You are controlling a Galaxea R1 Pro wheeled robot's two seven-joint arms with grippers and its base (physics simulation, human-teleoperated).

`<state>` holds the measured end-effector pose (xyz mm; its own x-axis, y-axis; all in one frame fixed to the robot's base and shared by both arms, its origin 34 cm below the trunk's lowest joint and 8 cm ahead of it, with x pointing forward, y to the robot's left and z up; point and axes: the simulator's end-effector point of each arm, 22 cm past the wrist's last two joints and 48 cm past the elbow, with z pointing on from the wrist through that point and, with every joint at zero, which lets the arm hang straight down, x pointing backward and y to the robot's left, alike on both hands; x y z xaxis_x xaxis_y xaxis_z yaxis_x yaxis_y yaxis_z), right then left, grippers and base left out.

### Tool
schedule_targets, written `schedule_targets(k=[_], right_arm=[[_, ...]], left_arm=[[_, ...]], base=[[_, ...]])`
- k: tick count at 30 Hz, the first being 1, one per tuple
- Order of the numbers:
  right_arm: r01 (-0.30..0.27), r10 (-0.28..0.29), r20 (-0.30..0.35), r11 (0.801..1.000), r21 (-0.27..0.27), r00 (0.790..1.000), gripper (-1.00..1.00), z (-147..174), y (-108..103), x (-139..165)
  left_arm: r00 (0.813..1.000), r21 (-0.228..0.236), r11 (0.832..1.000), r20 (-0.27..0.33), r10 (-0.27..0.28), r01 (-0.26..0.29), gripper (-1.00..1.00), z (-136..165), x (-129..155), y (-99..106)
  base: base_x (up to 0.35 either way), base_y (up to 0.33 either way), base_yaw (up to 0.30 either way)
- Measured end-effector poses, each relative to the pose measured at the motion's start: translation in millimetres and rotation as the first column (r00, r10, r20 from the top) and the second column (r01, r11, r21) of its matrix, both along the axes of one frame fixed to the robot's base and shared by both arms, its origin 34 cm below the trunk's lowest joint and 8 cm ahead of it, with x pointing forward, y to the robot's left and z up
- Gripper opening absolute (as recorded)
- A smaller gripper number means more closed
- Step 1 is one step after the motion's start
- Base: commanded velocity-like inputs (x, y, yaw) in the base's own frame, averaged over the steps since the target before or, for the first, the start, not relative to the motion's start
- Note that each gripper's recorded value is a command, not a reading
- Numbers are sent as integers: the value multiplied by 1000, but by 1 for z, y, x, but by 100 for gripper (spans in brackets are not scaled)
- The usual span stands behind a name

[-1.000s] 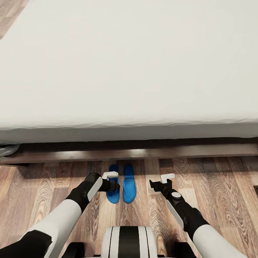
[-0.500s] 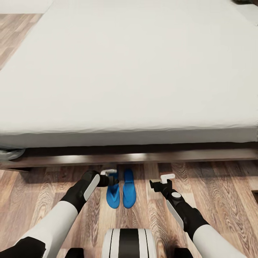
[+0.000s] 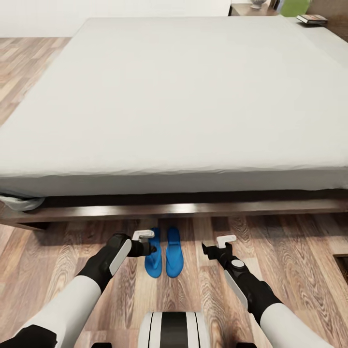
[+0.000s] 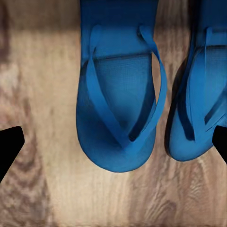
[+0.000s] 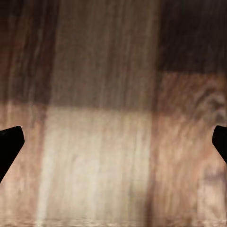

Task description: In the bedroom, move the book from the bed onto either nightstand, and place the two sandals side by side next to the bed.

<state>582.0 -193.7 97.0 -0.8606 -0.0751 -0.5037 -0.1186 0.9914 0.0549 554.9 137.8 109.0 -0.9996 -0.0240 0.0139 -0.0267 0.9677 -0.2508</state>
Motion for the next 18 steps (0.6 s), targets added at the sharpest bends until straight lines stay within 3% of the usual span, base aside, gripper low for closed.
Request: schedule_targets(k=[11,18], right_arm=[[-1,1,43,1000,0,999,100,24,0,16],[-2,2,72,1000,0,997,100,39,1,26]], left_arm=[[999,1,1000,45,-2,2,100,23,16,0],[997,0,1000,71,-1,1,100,37,25,0]], base=[[-36,0,7],[-47,0,205]])
